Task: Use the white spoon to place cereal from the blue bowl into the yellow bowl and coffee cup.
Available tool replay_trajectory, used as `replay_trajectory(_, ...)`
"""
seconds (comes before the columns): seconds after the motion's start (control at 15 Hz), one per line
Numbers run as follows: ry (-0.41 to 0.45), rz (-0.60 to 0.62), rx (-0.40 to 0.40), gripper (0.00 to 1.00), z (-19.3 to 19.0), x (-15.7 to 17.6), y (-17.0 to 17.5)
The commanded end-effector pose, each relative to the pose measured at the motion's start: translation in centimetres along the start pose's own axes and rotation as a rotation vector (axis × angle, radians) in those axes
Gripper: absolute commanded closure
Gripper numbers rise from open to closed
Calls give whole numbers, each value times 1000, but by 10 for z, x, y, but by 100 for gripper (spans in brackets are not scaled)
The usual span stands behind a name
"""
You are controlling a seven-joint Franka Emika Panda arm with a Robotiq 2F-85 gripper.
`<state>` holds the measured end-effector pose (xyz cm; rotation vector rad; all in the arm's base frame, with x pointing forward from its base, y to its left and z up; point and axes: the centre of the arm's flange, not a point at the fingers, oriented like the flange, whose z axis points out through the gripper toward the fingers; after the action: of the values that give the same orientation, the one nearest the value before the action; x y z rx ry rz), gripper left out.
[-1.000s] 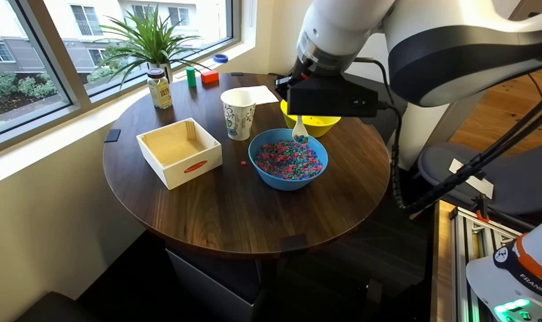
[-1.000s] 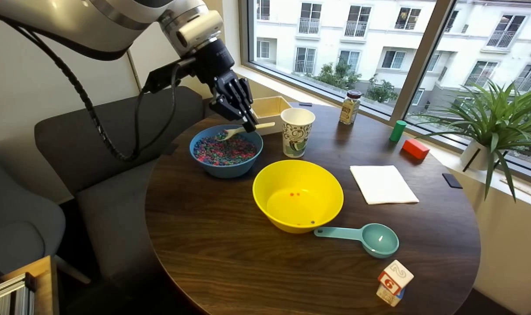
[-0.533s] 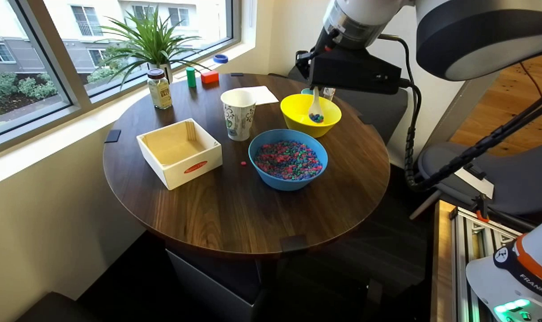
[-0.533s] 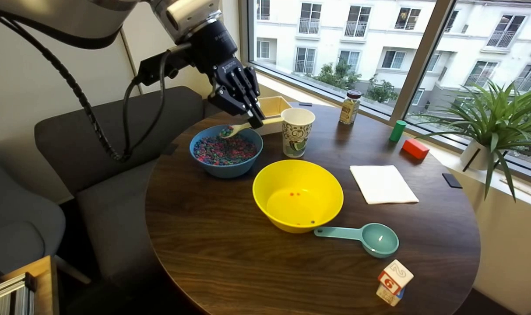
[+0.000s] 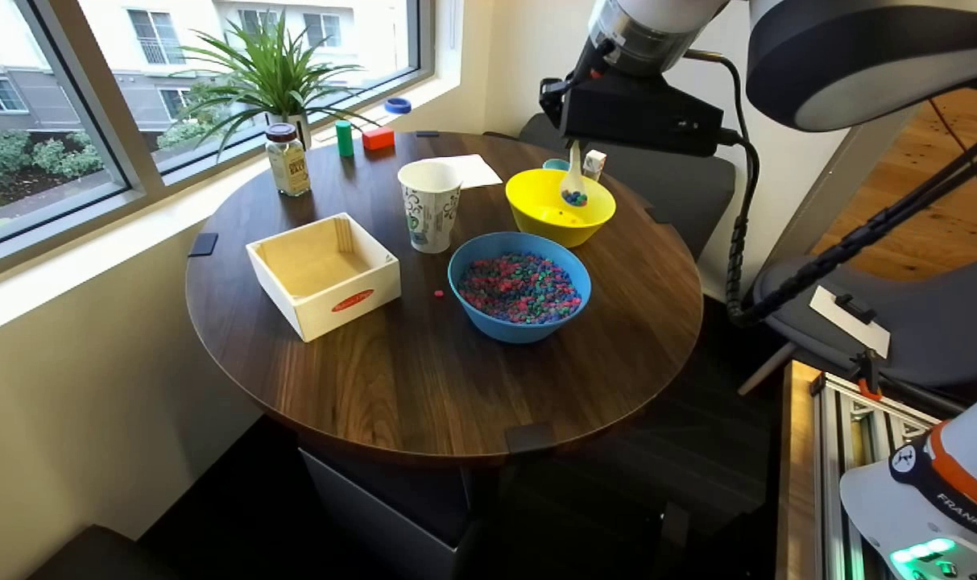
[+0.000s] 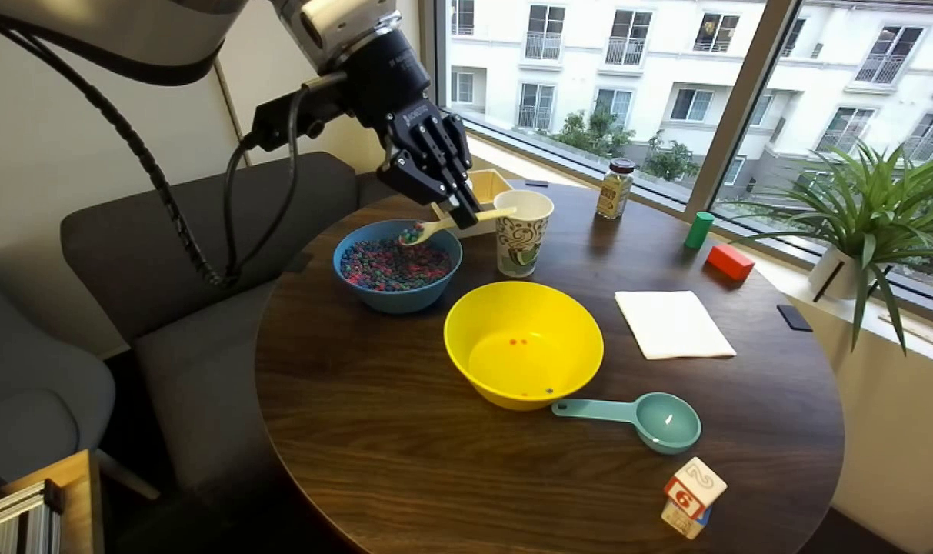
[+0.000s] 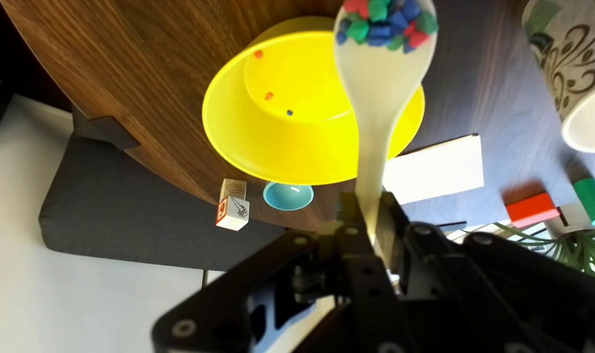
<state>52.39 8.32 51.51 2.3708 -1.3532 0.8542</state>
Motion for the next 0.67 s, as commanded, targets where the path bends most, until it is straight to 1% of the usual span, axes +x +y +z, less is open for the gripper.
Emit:
replay_trajectory(0.0,36,46,-37,97,4,21,14)
replay_trajectory(0.2,37,62,-72,97,16,37,26)
replay_trajectory(0.4,86,83,-134,97,28,51,37)
replay_trajectory(0.6,129,94,-178,97,37,62,43)
